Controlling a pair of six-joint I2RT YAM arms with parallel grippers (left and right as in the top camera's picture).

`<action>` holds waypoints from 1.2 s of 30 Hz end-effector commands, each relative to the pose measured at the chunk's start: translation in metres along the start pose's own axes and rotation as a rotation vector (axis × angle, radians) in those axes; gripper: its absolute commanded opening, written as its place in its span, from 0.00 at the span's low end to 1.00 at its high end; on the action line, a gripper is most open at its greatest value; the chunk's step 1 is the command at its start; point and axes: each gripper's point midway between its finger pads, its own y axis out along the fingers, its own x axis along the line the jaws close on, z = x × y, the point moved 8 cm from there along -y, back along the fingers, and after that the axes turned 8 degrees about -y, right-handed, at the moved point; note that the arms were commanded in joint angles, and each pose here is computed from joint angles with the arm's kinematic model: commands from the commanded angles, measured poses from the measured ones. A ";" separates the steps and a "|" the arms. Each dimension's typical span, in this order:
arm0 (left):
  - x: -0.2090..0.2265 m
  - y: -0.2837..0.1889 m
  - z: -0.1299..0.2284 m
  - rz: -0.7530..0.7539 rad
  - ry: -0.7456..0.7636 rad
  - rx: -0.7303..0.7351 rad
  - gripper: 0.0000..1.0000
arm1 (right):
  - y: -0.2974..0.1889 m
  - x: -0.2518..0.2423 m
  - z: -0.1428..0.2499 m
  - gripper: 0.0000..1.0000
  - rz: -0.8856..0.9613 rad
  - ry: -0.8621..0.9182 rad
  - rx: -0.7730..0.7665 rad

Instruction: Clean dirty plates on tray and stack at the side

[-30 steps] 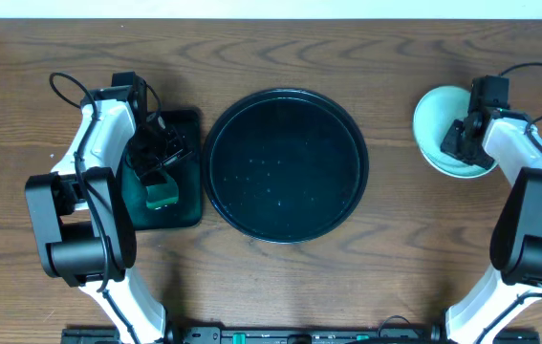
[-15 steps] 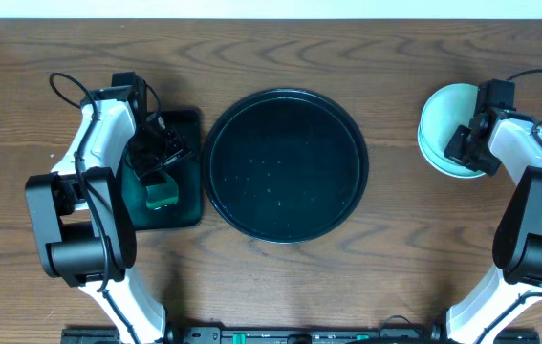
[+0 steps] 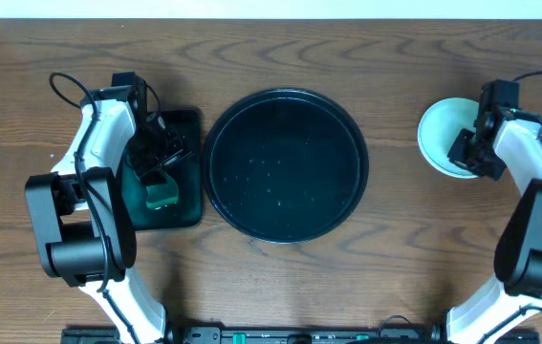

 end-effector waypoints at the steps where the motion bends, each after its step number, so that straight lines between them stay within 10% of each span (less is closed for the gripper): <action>1: -0.001 -0.001 0.001 0.012 0.001 0.003 0.80 | -0.031 0.001 -0.005 0.28 -0.045 0.017 -0.089; 9: -0.005 -0.004 -0.003 0.027 0.010 -0.022 0.81 | -0.124 0.015 0.002 0.42 -0.272 -0.045 -0.293; 18: -0.025 -0.079 0.006 0.122 0.267 -0.242 0.80 | -0.174 0.044 0.034 0.98 -0.352 -0.249 -0.370; 36: 0.032 -0.265 0.197 0.270 0.470 -0.906 0.80 | -0.192 0.053 0.041 0.99 -0.343 -0.395 -0.457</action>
